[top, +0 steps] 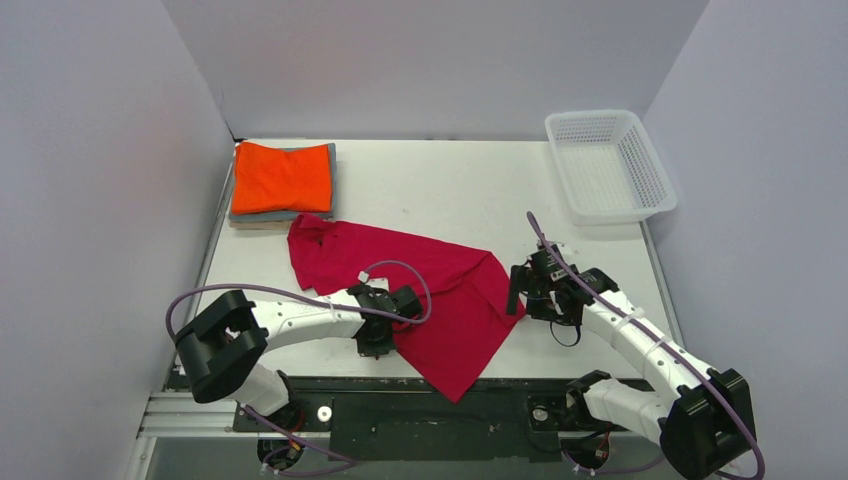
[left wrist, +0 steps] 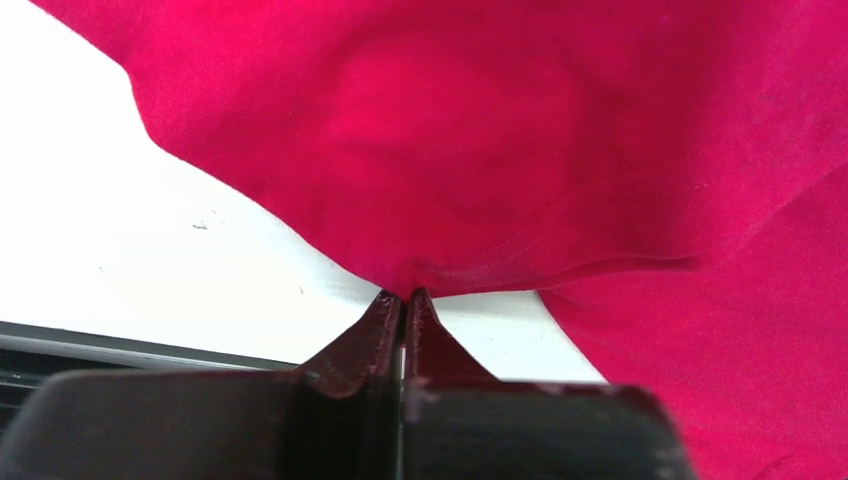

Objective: Fold and stack the t-shirts
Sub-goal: Flatten out the tshirt

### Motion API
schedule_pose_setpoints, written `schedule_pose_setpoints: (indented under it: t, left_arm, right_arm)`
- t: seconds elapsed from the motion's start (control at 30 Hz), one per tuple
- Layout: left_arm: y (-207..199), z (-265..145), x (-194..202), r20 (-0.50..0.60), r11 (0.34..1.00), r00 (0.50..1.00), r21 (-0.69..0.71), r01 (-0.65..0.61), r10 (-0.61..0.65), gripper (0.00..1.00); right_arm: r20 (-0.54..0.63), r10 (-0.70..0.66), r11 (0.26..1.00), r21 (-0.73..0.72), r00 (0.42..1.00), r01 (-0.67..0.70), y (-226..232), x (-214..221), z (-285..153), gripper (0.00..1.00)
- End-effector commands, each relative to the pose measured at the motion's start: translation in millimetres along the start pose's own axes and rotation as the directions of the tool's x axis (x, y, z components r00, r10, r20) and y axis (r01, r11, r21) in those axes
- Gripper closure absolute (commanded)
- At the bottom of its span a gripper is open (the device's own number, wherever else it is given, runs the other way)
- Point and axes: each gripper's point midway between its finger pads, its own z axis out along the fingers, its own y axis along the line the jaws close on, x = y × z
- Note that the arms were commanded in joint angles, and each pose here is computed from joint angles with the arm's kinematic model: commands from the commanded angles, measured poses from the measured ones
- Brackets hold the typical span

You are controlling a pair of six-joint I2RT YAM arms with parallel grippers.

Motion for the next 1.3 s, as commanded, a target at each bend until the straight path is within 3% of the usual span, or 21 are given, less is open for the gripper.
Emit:
schedule_pose_setpoints:
  t: [0.0, 0.33, 0.67, 0.77, 0.9, 0.93, 1.13, 1.27]
  left_arm:
    - [15.3, 16.7, -11.1, 0.087, 0.996, 0.996, -0.080, 0.031, -0.024, 1.00]
    - [14.0, -5.8, -26.1, 0.163, 0.998, 0.985, 0.009, 0.055, -0.056, 1.00]
    - [19.0, -9.0, -30.5, 0.185, 0.997, 0.980, -0.006, 0.072, -0.070, 1.00]
    - [21.0, -10.3, -31.6, 0.191, 0.997, 0.979, -0.013, 0.070, -0.066, 1.00]
    - [23.7, -12.5, -34.6, 0.207, 0.997, 0.976, -0.017, 0.078, -0.073, 1.00]
    - [25.1, -12.7, -35.0, 0.211, 0.997, 0.975, -0.022, 0.079, -0.073, 1.00]
    - [35.0, -18.6, -43.8, 0.248, 0.993, 0.964, -0.050, 0.110, -0.094, 1.00]
    - [45.6, -24.2, -59.8, 0.284, 0.984, 0.948, -0.067, 0.166, -0.141, 1.00]
  right_arm:
    - [-0.021, -0.006, 1.000, 0.025, 1.000, 0.006, -4.5, 11.5, 0.3, 0.08]
    - [-0.012, -0.099, 0.990, 0.095, 0.995, 0.099, 20.4, 7.2, 15.4, 0.25]
    - [-0.042, -0.174, 0.963, 0.199, 0.984, 0.179, 31.4, 1.0, 40.2, 0.51]
    - [-0.054, -0.178, 0.958, 0.219, 0.983, 0.186, 29.7, 3.2, 47.0, 0.53]
    - [-0.045, -0.180, 0.949, 0.257, 0.983, 0.185, 23.8, 1.2, 48.7, 0.66]
    - [-0.044, -0.179, 0.947, 0.264, 0.983, 0.184, 22.2, 0.9, 48.6, 0.75]
    - [-0.018, -0.186, 0.931, 0.315, 0.982, 0.182, 8.9, -5.2, 38.9, 1.00]
    - [-0.012, -0.191, 0.919, 0.348, 0.981, 0.183, -2.6, -8.0, 32.1, 1.00]
